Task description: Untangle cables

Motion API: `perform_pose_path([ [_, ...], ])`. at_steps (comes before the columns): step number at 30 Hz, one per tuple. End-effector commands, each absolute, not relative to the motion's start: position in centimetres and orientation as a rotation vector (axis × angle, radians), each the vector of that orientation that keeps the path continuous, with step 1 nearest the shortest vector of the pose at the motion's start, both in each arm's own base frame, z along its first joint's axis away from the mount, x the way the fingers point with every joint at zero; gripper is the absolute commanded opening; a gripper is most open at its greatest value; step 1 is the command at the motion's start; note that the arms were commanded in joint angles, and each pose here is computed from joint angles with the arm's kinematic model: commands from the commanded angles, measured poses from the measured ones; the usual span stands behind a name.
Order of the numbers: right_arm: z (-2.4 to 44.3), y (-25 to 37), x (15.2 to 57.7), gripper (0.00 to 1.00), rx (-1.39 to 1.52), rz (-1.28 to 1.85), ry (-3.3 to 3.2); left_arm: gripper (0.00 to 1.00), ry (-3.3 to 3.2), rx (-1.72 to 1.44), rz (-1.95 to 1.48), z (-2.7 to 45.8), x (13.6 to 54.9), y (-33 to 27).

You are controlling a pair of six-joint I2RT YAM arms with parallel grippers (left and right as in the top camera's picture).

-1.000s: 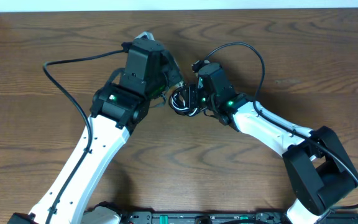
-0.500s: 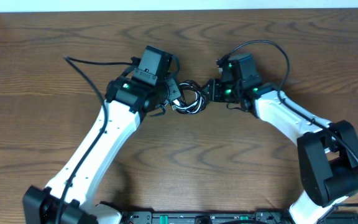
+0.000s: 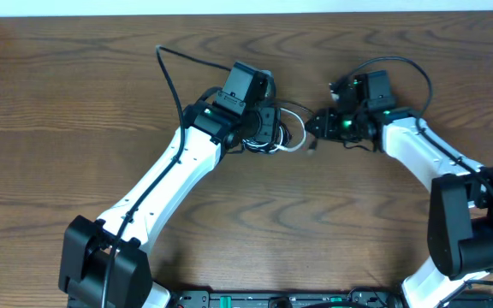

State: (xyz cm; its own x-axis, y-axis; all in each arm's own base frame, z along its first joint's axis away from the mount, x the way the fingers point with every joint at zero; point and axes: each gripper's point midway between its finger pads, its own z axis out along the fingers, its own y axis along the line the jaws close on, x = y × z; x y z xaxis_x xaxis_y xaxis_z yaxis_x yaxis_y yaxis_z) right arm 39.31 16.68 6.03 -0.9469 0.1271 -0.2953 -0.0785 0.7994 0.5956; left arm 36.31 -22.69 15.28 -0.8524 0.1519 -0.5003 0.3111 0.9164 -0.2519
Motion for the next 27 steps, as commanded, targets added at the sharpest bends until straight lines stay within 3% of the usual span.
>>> perform_pose_path([
  [1, 7.1, 16.0, 39.4, 0.39, -0.011, 0.888, 2.644, 0.62, 2.54, 0.557, -0.327, 15.0, 36.8, -21.8],
  [11, 6.4, 15.5, 38.7, 0.43, 0.014, 0.842, 2.692, 0.61, 2.722, 0.705, -0.245, 9.5, 34.8, -20.7],
  [15, 6.3, 15.4, 38.5, 0.44, 0.02, 0.838, 2.704, 0.59, 2.837, 0.439, -0.262, 6.6, 35.4, -20.8],
  [21, 6.0, 15.2, 38.3, 0.44, 0.027, 0.821, 2.718, 0.59, 2.883, -0.28, -0.099, 3.6, 36.9, -17.7],
  [27, 6.0, 15.2, 38.2, 0.45, 0.027, 0.821, 2.72, 0.57, 2.834, -0.449, -0.07, 3.2, 37.6, -17.0],
])
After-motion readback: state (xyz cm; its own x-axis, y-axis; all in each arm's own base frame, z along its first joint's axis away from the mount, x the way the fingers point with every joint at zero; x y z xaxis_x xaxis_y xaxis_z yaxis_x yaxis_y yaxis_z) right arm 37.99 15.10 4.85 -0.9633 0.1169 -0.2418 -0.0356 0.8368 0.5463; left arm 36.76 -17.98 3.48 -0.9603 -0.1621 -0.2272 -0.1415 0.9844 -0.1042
